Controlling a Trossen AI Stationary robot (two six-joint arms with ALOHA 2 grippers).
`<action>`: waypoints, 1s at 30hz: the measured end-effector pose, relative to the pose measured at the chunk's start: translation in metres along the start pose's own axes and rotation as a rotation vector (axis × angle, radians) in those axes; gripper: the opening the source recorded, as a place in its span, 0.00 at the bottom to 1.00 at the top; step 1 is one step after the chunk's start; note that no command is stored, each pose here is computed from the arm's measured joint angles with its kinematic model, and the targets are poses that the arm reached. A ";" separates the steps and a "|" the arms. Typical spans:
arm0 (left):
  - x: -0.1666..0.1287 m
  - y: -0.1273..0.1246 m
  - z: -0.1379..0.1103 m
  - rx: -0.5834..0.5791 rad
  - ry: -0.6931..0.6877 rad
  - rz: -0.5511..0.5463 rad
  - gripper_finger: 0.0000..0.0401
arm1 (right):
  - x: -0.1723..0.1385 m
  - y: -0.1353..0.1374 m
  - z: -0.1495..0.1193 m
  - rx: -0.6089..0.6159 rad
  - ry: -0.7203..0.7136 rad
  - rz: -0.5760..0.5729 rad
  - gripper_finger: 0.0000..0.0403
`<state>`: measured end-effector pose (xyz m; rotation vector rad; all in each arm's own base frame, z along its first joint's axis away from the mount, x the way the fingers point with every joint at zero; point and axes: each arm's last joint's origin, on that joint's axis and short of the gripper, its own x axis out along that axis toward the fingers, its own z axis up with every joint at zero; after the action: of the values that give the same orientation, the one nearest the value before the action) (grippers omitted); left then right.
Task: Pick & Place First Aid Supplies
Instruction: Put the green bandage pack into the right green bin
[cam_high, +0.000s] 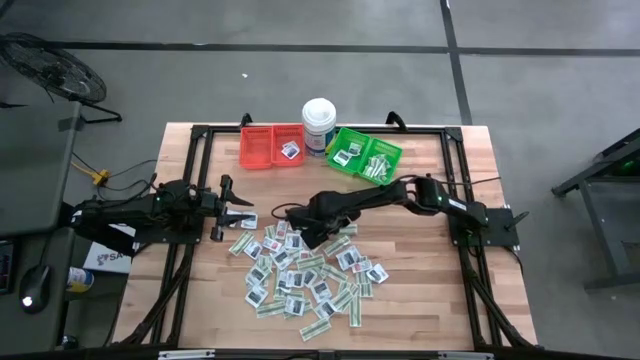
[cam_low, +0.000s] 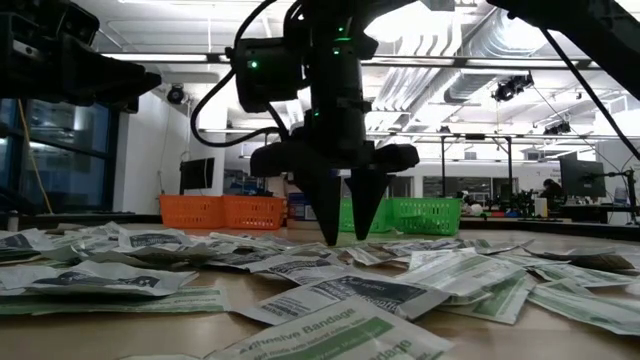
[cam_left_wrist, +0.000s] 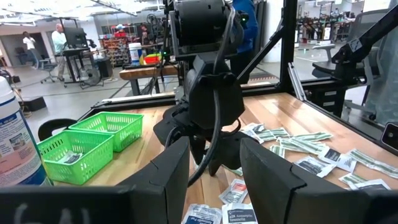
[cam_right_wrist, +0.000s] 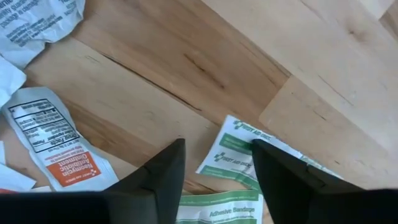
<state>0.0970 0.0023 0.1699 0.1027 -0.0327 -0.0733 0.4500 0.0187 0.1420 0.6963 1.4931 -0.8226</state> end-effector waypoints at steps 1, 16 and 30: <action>0.000 0.000 0.000 0.000 0.000 0.000 0.35 | 0.000 0.000 0.000 -0.003 0.011 0.007 0.41; 0.000 0.000 0.000 0.000 0.000 0.001 0.35 | 0.004 0.003 0.001 -0.052 0.007 0.026 0.26; 0.000 0.000 0.000 0.000 0.001 0.005 0.35 | -0.018 0.010 0.004 -0.055 -0.017 0.078 0.42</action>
<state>0.0970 0.0024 0.1699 0.1026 -0.0324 -0.0683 0.4614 0.0219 0.1592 0.7003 1.4591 -0.7241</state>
